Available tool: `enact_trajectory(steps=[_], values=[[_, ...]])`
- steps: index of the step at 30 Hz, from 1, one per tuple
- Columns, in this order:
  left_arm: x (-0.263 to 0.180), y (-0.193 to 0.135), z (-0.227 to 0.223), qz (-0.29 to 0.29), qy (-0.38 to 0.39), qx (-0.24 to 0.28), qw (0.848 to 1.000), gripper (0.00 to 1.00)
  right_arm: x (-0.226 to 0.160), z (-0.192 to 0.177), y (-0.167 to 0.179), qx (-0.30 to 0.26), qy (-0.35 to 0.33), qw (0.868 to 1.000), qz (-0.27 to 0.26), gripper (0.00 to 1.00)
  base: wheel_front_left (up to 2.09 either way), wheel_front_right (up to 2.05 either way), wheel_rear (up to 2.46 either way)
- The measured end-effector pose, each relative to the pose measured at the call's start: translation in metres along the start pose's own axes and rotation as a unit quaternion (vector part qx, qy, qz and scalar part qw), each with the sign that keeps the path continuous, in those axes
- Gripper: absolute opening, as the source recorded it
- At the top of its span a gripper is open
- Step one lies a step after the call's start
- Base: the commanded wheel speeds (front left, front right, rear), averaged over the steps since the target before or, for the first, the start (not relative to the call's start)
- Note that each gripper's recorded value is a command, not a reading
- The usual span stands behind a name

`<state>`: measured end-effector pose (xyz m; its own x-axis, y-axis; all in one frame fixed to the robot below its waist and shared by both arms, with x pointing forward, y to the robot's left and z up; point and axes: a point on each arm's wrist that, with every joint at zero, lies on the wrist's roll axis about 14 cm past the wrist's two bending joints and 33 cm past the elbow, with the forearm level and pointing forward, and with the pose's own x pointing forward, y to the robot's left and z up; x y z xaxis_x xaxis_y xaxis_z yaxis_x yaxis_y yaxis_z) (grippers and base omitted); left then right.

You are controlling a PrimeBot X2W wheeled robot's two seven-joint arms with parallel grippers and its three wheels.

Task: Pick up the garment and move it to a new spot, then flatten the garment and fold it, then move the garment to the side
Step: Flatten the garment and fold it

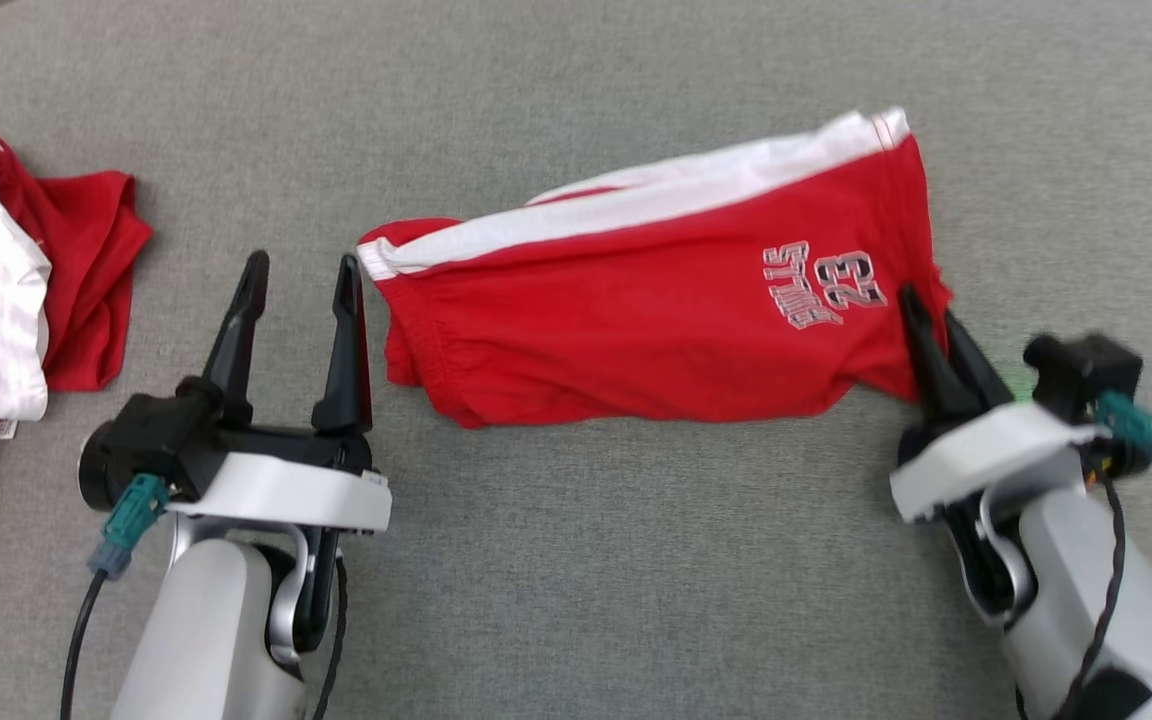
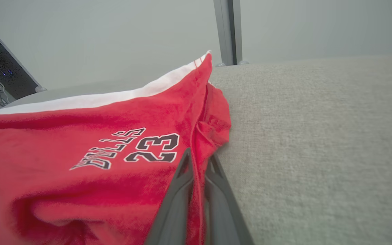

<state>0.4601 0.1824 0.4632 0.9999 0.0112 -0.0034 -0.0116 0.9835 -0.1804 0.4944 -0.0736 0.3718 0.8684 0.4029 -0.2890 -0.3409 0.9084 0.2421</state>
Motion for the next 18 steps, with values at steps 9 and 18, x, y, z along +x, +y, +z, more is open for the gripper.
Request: enact_trajectory(steps=[9,18], values=[[-0.014,-0.015,-0.004,-0.019,0.012,-0.010,1.000,1.00,-0.071,-0.021,-0.019,0.047,-0.009,0.997,-0.064,0.00,0.00,0.00,0.00],[-0.015,-0.029,-0.004,-0.039,0.012,-0.011,0.999,1.00,-0.100,-0.018,-0.042,0.072,-0.026,0.990,-0.119,0.00,0.00,0.00,0.00]])
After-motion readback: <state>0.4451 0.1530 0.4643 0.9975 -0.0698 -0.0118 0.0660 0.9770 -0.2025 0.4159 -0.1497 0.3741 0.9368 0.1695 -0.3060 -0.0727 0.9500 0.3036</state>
